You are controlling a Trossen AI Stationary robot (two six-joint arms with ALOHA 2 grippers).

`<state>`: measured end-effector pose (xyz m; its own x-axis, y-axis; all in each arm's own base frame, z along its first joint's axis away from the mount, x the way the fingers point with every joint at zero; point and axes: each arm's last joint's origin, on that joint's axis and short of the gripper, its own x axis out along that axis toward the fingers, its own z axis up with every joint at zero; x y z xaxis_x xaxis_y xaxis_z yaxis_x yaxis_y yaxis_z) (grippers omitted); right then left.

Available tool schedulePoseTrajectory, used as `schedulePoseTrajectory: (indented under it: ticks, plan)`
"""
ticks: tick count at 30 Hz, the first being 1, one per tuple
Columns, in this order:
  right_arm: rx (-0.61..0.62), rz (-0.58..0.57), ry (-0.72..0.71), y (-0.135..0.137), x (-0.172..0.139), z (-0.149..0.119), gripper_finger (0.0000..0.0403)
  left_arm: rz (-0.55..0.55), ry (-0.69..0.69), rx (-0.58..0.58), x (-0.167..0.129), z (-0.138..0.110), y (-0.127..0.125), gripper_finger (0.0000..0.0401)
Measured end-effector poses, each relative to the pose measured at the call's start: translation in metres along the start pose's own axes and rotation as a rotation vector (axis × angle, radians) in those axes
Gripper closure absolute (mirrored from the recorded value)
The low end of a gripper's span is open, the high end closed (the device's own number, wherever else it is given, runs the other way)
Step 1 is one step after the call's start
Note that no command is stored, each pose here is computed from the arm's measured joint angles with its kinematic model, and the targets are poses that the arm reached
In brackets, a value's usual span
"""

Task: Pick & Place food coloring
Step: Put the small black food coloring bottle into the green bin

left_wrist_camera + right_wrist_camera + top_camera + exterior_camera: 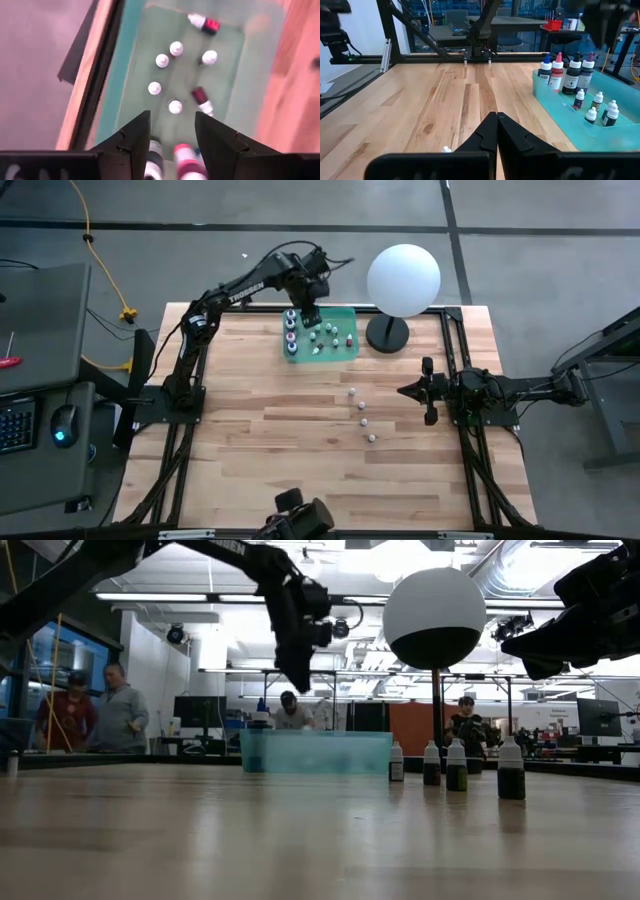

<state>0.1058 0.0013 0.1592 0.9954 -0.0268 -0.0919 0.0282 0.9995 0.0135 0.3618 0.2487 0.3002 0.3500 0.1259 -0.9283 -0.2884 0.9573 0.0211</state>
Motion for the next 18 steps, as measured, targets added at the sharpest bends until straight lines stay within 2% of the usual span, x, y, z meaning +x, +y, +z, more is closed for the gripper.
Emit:
schedulePoseTrajectory:
  ticks: [3,6,13,18]
  plan:
    - [0.0,0.0,0.0,0.0,0.0,0.0,0.0402,-0.035,-0.006,-0.152,-0.019,0.002,-0.003,0.025]
    - [0.0,0.0,0.001,0.0,0.0,0.0,0.0402,-0.097,-0.007,-0.237,-0.035,0.004,-0.011,0.025]
    - [0.0,0.0,0.0,0.0,0.0,0.0,0.0402,-0.109,-0.007,-0.219,-0.069,0.006,-0.057,0.025]
    - [0.0,0.0,0.0,0.0,0.0,0.0,0.0402,-0.099,-0.069,-0.213,-0.102,0.002,-0.094,0.025]
